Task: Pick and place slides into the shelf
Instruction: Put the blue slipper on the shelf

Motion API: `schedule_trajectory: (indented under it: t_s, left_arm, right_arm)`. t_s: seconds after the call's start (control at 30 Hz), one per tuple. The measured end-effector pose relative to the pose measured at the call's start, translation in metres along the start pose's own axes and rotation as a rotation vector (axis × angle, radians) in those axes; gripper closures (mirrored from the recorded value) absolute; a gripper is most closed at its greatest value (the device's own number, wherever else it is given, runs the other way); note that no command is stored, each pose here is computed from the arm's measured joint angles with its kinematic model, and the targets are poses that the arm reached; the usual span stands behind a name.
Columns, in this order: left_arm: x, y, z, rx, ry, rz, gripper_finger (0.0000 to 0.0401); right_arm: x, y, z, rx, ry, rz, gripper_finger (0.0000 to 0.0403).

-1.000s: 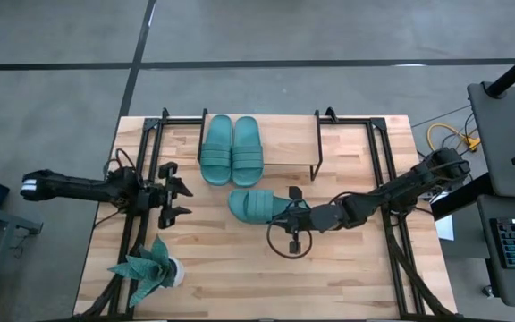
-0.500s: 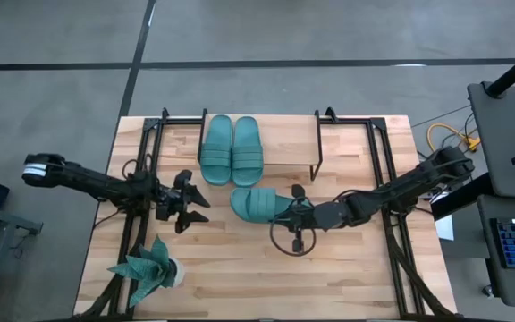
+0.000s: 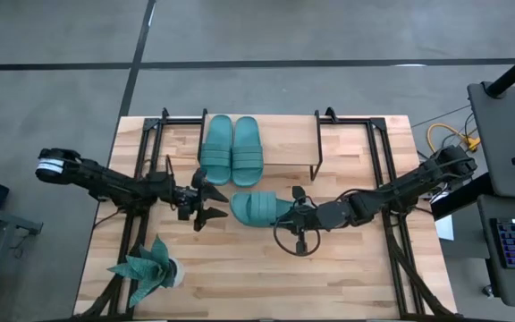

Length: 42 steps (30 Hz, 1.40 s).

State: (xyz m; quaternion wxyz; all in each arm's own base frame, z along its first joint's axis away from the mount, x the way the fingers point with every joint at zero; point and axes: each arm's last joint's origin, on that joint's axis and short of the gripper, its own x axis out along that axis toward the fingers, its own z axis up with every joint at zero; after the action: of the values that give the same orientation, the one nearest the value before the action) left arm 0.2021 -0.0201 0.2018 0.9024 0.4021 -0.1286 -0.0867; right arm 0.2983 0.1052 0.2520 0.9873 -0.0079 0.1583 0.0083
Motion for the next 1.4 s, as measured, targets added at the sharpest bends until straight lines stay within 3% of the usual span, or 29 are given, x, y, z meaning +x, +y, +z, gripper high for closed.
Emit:
schedule_trajectory:
  t_s: [0.9, 1.1, 1.4]
  left_arm:
    - [0.037, 0.0, -0.005, -0.018, 0.025, -0.032, 0.0196]
    - [0.039, -0.004, -0.007, -0.017, 0.03, -0.049, 0.0242]
    - [0.037, -0.007, -0.009, 0.048, 0.058, -0.094, 0.0353]
  right_arm:
    - [0.0, 0.0, 0.0, -0.005, -0.002, 0.0, 0.0391]
    - [-0.001, 0.0, 0.002, -0.026, -0.016, -0.002, 0.0391]
    - [-0.001, -0.001, 0.004, -0.049, -0.034, -0.009, 0.0391]
